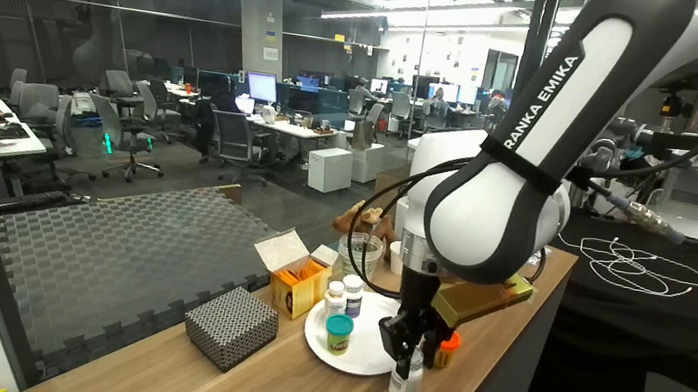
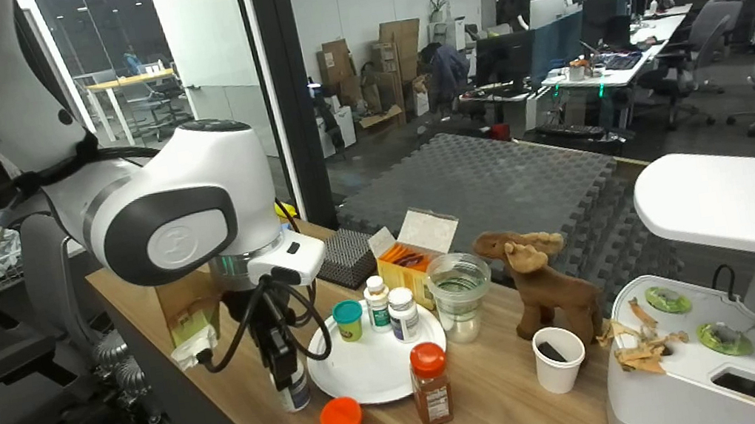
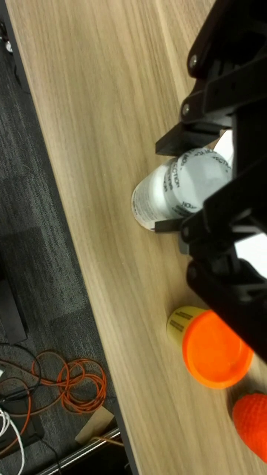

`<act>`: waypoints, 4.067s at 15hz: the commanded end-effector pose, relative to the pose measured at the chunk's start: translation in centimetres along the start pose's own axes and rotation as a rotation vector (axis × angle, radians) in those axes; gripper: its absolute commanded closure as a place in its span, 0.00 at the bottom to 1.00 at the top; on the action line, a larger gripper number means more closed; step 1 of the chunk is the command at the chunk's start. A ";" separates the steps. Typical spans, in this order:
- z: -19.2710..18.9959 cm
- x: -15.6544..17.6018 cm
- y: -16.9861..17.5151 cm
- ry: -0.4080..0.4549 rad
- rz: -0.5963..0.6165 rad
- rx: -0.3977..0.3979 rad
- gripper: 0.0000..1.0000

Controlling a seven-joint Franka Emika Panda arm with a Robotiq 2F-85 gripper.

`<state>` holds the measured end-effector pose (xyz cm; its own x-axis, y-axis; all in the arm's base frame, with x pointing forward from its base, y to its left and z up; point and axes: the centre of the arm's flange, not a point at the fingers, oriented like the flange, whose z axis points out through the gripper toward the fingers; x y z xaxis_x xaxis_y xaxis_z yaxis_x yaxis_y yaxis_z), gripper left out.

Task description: Put the left clear cup in the clear cup near the moose, then put the bottles and orange plushie surrounding the white plate on the white plate

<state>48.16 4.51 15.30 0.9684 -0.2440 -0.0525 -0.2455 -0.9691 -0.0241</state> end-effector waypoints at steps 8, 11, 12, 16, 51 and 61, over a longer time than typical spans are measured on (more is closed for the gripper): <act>-4.8 -0.9 -0.8 0.041 0.059 -0.083 0.75; -6.0 0.6 -1.1 0.059 0.065 -0.099 0.75; -6.1 1.6 -1.1 0.062 0.062 -0.092 0.76; -6.5 5.2 -1.3 0.086 0.070 -0.079 0.76; -3.1 13.0 0.3 0.079 0.169 0.008 0.16; -6.8 9.7 3.6 0.103 0.171 -0.049 0.01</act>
<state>59.55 -0.32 19.45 0.9118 -0.4082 0.0448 -0.4089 -0.9126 0.0068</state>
